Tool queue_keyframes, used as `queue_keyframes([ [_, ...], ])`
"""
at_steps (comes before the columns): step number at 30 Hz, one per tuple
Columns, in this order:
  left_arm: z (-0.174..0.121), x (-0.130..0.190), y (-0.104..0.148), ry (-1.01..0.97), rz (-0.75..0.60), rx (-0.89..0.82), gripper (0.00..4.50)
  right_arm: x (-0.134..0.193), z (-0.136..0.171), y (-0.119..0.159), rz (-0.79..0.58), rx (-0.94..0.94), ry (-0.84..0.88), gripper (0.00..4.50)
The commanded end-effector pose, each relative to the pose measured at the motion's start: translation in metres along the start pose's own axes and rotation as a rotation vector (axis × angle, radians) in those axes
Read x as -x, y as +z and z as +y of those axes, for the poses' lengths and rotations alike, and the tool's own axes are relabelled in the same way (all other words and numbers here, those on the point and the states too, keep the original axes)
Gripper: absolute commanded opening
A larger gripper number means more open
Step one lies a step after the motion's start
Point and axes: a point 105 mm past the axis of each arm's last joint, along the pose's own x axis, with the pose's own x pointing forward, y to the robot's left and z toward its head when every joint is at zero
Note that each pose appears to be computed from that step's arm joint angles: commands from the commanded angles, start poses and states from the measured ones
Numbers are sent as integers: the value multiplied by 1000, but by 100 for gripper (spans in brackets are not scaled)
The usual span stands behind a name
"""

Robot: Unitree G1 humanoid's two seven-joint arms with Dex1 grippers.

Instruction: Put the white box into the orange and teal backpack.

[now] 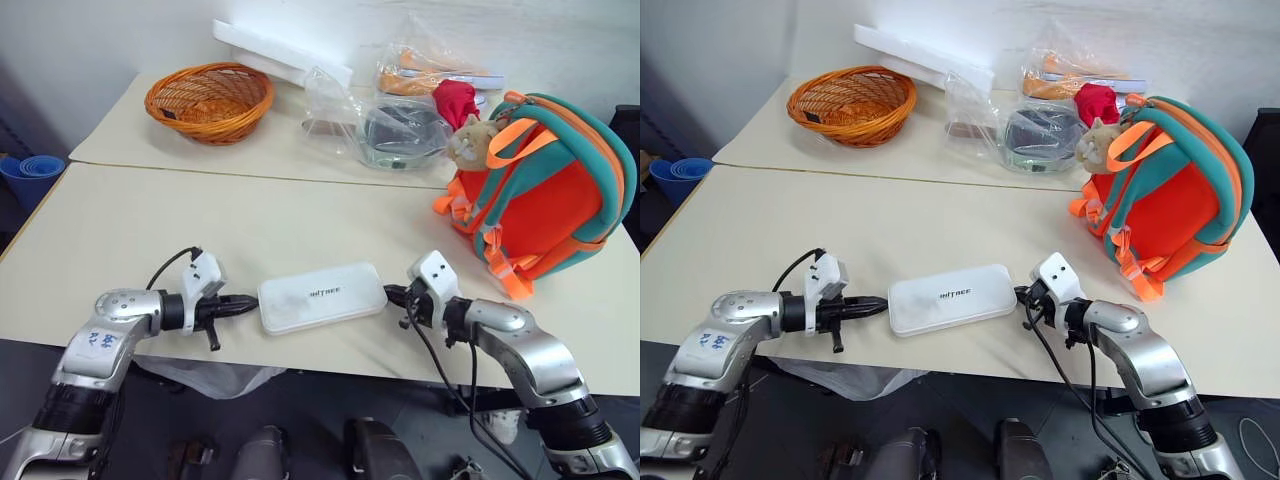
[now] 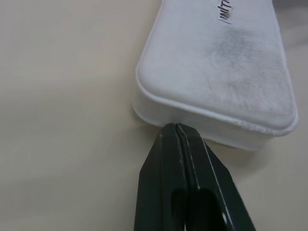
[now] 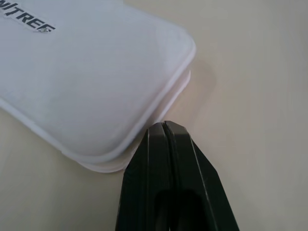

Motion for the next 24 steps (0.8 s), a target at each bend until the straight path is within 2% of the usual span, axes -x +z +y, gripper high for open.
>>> queue_keyframes([
  [1, 7, -11, 10, 2, -10, -48, 2, 4, 14, 8, -31, 17, 34, 0],
  [4, 19, -8, 7, 29, 11, -50, 2, 10, 5, 5, -19, 18, -20, 0],
  [5, 28, -3, 6, 53, 7, 1, 2, 13, -1, 4, -18, 15, -47, 0],
  [6, 35, 1, 4, 62, -4, 85, 40, 16, -5, 3, -19, 12, -68, 0],
  [8, 34, 6, 2, 9, -22, 264, 87, 19, -12, 3, -17, 21, -105, 0],
  [14, 7, 14, -1, -221, 44, 636, 271, 17, -15, 5, -18, 36, -119, 0],
  [17, 5, 5, 2, -240, 47, 762, 360, 13, -13, 5, -20, 43, -107, 0],
  [20, 7, -14, -2, -206, 75, 802, 448, 10, -11, 7, -25, 48, -96, 0],
  [24, -9, -40, 2, -273, 94, 842, 448, 4, -8, 11, -38, 50, -84, 0],
])
